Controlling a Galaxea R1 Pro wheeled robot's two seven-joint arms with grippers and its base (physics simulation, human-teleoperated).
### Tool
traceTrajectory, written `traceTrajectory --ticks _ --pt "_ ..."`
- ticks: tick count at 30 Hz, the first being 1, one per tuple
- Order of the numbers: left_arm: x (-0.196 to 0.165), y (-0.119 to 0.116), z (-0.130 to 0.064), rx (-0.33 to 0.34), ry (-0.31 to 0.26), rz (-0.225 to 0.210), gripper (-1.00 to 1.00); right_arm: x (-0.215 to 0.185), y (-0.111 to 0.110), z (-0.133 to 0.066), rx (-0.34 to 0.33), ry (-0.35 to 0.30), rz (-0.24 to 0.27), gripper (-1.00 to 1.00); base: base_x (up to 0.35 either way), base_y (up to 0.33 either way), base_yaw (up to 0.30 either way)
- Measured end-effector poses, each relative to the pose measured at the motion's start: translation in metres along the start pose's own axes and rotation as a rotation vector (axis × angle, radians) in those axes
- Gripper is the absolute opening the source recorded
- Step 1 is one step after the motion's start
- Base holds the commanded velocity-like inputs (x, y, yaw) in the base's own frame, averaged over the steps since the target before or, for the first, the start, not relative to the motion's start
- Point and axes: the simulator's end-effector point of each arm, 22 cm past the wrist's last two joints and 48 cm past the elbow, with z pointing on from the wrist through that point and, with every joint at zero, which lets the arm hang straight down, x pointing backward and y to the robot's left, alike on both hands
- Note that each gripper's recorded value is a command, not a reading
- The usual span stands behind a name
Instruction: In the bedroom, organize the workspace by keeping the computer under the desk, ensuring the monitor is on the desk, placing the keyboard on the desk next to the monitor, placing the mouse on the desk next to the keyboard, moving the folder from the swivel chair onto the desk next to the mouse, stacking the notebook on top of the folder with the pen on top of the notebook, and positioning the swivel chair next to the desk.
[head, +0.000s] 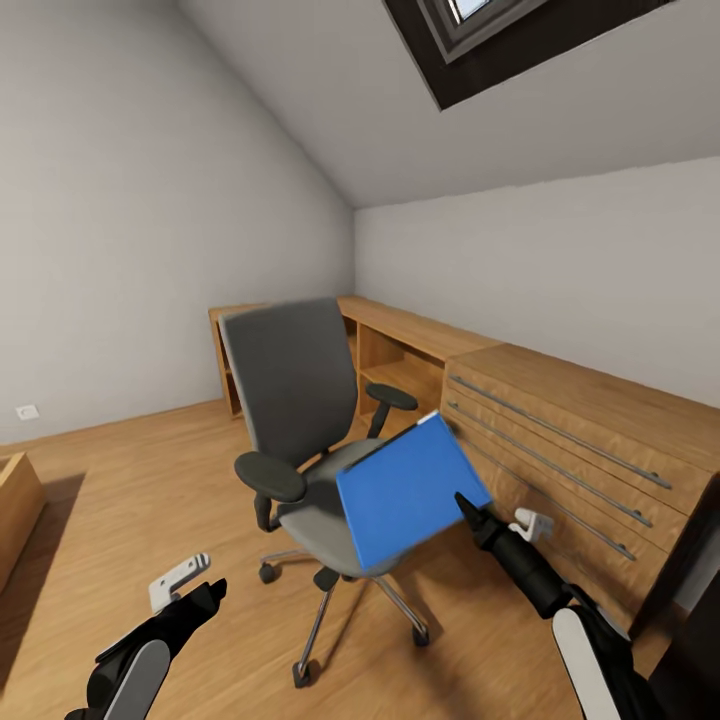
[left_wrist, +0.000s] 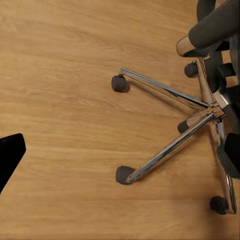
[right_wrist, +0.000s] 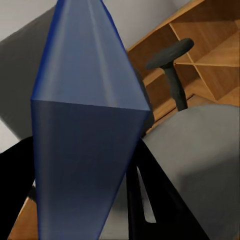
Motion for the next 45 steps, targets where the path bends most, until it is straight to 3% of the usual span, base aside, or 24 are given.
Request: traceTrajectory --ticks 5,17,45 --pt "-0.009 -0.005 -0.005 0.003 -0.001 0.001 1.00 -0.008 0.008 -0.004 -0.008 -0.006 0.030 -1.00 -0.010 0.000 0.000" --pt "-0.029 -0.015 -0.019 0.005 -0.001 0.001 1.00 -0.029 0.021 0.002 -0.009 -0.005 0.032 -1.00 -0.215 0.000 0.000" --pt "-0.075 -0.037 -0.050 0.003 -0.002 0.002 1.00 -0.077 0.052 0.016 -0.007 -0.005 0.032 -1.00 -0.003 0.000 0.000"
